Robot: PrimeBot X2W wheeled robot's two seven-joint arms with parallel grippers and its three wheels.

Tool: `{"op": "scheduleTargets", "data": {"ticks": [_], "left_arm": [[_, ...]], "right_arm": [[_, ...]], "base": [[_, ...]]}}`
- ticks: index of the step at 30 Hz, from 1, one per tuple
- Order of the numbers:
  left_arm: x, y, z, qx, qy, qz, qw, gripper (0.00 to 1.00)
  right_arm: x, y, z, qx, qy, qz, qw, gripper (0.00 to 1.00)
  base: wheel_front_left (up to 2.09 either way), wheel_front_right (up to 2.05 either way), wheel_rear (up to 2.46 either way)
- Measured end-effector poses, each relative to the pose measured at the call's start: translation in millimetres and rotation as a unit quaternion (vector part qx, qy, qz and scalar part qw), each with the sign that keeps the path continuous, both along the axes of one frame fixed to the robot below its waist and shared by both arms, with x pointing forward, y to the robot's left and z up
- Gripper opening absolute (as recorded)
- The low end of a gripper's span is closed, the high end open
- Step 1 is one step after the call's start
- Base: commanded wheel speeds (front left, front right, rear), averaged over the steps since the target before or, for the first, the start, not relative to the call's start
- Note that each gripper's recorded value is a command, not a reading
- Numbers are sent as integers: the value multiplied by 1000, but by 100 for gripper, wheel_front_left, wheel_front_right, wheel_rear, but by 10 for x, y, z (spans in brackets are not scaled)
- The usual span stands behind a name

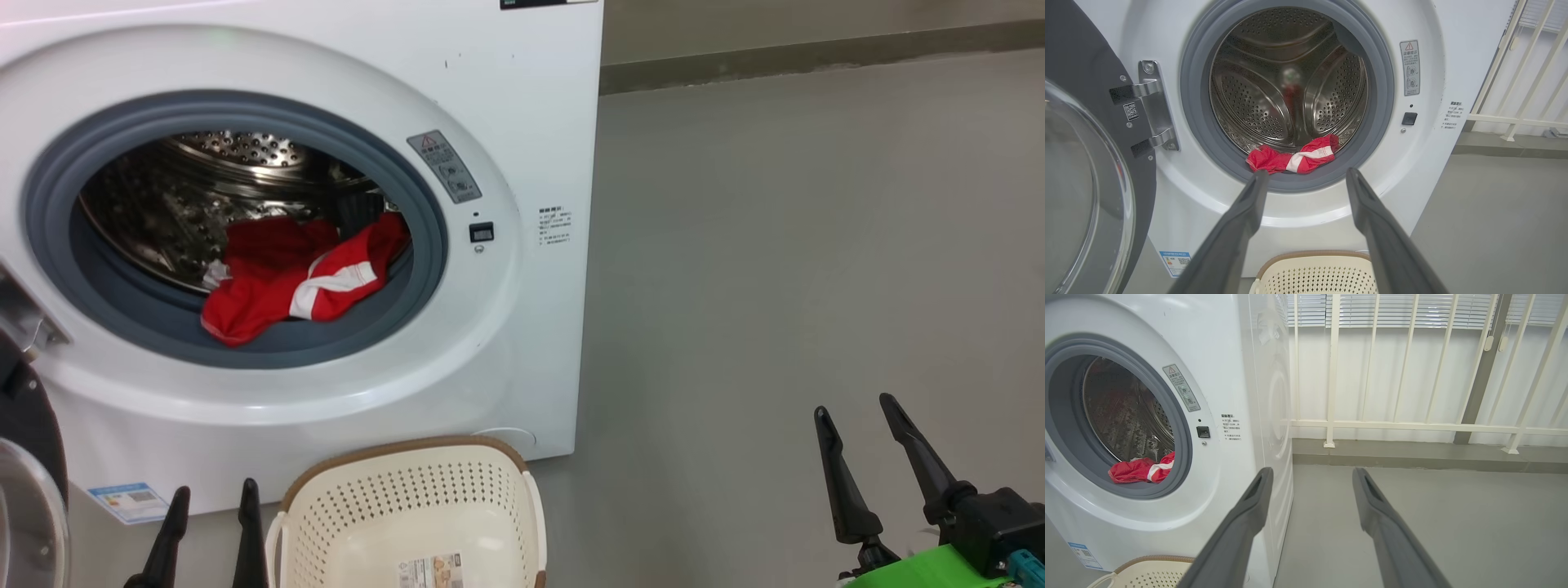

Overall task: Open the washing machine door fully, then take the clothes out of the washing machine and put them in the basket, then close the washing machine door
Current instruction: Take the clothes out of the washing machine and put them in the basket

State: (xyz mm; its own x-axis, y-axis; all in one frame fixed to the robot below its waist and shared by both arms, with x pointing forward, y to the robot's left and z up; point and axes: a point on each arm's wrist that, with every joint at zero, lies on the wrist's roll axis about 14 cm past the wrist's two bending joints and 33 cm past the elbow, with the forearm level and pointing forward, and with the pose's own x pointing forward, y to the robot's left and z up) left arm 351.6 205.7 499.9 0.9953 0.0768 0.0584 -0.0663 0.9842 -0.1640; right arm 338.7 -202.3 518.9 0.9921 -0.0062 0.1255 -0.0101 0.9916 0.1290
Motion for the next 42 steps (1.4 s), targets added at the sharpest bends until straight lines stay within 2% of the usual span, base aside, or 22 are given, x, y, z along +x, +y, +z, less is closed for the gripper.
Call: {"op": "scheduleTargets", "data": {"ticks": [35,42], "left_arm": [[5,3,-24,-17,2,2,1000,100],[181,-47,68,-22,-12,-3,1000,100]], "right_arm": [[3,22,-35,-5,6,7,1000,100],[69,108,-121,-6,20,22,1000,100]], "base": [[9,-9,0],[0,0,0]]}}
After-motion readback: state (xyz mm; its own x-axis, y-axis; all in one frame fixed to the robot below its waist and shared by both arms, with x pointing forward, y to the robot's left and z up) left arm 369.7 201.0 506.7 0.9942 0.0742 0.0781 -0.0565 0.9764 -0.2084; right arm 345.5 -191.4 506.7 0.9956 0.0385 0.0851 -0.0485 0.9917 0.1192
